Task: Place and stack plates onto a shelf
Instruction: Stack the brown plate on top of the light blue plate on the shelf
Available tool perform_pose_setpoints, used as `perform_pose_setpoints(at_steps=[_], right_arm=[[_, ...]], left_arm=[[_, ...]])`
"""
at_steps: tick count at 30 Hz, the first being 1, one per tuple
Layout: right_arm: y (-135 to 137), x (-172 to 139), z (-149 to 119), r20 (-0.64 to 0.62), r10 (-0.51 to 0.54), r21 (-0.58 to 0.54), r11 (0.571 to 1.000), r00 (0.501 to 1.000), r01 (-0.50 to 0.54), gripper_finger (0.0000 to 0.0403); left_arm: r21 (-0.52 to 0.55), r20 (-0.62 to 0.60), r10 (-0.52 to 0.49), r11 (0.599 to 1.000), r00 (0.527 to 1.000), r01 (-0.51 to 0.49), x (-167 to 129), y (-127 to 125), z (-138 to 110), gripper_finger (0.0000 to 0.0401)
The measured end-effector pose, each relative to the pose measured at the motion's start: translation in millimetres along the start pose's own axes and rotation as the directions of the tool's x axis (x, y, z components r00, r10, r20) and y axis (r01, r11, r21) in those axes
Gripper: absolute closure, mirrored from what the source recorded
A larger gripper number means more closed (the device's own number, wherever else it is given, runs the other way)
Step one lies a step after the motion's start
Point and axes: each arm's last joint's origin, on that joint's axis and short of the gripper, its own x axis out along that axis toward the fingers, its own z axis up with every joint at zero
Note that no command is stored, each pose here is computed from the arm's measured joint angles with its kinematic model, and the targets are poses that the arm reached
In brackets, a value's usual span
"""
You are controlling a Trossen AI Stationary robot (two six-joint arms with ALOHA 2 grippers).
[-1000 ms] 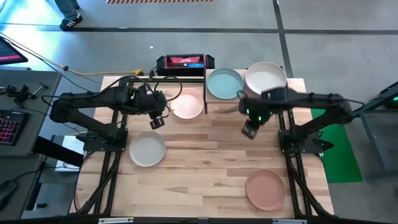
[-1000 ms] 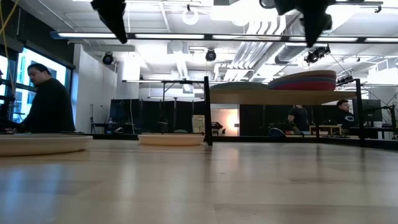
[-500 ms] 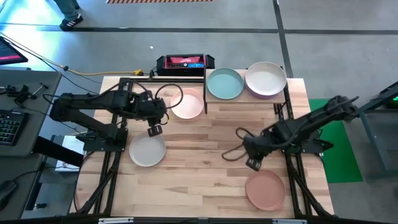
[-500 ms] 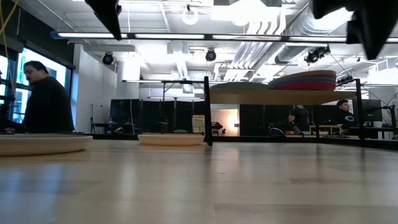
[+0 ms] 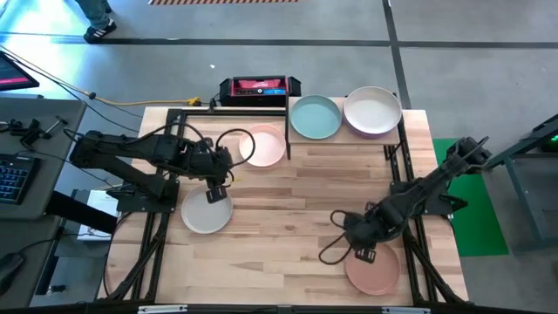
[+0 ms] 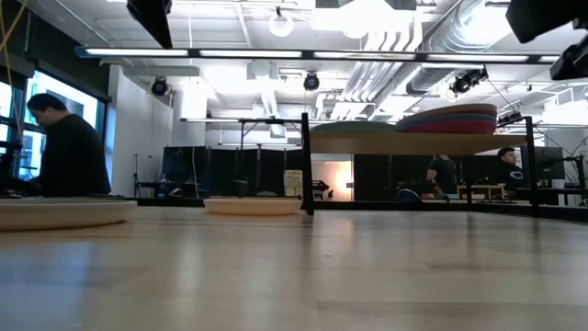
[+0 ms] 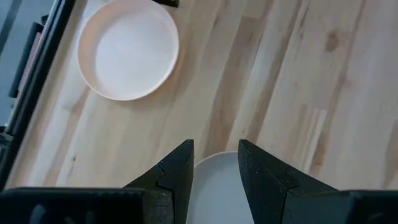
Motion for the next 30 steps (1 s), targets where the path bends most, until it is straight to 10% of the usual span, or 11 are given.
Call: perform_pose_setpoints(at_steps=[30], right_arm=[[15.5, 73.5, 17.6, -0.093, -0.202, -0.541, 0.832, 0.975, 0.121, 0.0311]], left_arm=[[-0.150, 0.044, -0.022, 0.988, 0.999, 0.029, 2.8, -11.4, 4.8, 0.0284]])
